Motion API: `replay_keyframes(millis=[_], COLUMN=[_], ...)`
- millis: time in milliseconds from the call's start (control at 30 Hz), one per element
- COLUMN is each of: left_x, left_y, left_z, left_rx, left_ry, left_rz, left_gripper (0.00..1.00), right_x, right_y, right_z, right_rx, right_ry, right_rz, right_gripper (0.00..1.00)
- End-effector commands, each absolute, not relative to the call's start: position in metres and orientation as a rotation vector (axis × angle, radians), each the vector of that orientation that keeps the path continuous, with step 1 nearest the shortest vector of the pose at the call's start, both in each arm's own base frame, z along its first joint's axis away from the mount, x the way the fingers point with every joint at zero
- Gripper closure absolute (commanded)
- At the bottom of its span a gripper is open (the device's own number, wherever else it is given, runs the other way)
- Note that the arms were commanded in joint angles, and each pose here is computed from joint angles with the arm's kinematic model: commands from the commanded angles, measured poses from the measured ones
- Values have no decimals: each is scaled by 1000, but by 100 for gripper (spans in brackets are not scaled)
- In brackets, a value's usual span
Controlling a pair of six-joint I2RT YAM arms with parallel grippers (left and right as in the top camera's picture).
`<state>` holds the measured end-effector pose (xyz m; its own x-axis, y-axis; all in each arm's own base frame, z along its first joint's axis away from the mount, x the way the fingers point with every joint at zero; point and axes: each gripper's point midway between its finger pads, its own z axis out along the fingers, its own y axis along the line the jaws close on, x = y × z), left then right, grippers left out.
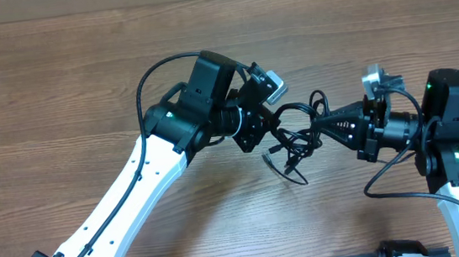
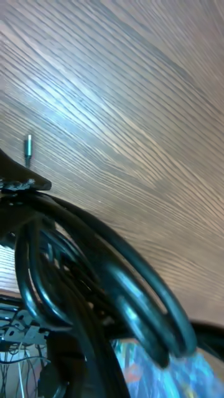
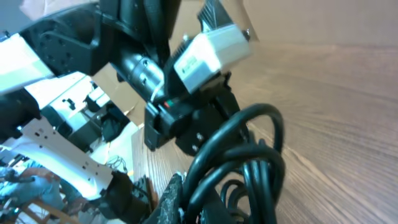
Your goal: Untangle cables
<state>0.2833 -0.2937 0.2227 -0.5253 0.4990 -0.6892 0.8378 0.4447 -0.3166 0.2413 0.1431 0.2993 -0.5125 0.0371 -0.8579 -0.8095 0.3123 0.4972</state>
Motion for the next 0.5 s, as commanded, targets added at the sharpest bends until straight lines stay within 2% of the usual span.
replay_keyframes(millis=[0, 467], left_x=[295, 294], left_y=[-278, -265], left_z=[223, 211], left_rx=[1090, 1099], left_ry=[2217, 2282], left_rz=[-752, -671], left_gripper=[96, 96], right_x=[233, 228], right_y=[146, 148], right_z=[318, 349], right_rx=[-709, -712], right_ry=[1713, 1677], right_rz=[1393, 1526], right_gripper=[96, 96])
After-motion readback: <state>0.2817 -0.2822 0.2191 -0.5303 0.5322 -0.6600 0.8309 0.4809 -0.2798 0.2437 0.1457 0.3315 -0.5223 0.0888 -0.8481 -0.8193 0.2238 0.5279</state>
